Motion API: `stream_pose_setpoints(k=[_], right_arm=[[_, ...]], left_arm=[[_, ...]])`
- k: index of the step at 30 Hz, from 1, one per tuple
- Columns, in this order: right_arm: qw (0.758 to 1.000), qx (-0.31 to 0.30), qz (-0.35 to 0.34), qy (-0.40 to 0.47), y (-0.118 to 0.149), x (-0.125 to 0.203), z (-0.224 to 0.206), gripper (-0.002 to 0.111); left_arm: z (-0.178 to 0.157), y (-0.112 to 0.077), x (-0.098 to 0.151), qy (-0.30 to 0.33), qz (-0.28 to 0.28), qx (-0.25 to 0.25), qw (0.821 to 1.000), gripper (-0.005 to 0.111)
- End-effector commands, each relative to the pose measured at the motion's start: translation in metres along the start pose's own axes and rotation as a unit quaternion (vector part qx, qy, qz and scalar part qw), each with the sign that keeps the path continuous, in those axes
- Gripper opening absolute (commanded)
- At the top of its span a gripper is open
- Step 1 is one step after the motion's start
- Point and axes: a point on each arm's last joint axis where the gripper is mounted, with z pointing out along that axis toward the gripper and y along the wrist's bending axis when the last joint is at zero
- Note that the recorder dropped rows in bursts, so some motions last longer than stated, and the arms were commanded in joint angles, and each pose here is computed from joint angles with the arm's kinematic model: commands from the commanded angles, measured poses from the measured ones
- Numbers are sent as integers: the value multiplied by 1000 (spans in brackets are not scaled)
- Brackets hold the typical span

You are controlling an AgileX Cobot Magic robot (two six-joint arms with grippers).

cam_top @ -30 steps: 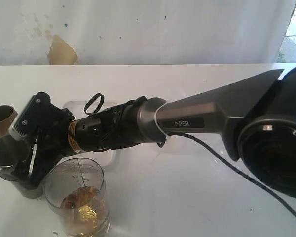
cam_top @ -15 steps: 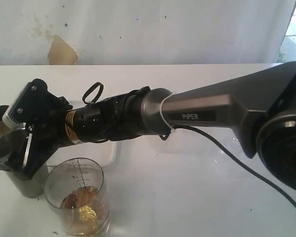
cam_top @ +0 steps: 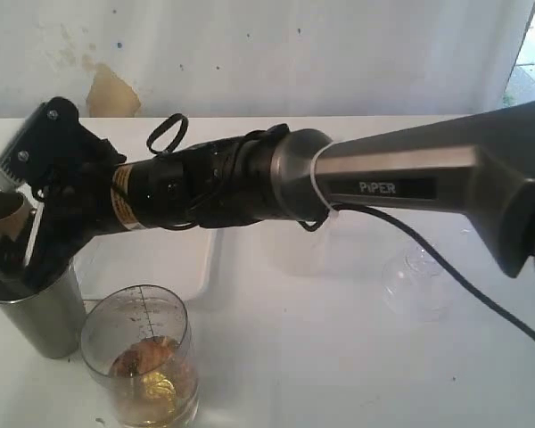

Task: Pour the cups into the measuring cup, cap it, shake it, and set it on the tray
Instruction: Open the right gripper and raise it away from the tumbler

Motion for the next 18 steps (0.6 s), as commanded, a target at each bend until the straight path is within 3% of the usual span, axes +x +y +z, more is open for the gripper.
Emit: stream_pose_setpoints(k=[1,10,18], right_arm=[[999,24,6,-30,-3,-37,-19,96],[986,160,42,-29,-7,-103,-88,95],[945,319,67,-19,0,-117,-164,95]], left_arm=[[0,0,2,2,2,0,1000,1],[0,0,2,2,2,0,1000,1],[0,0,2,2,2,0,1000,1]])
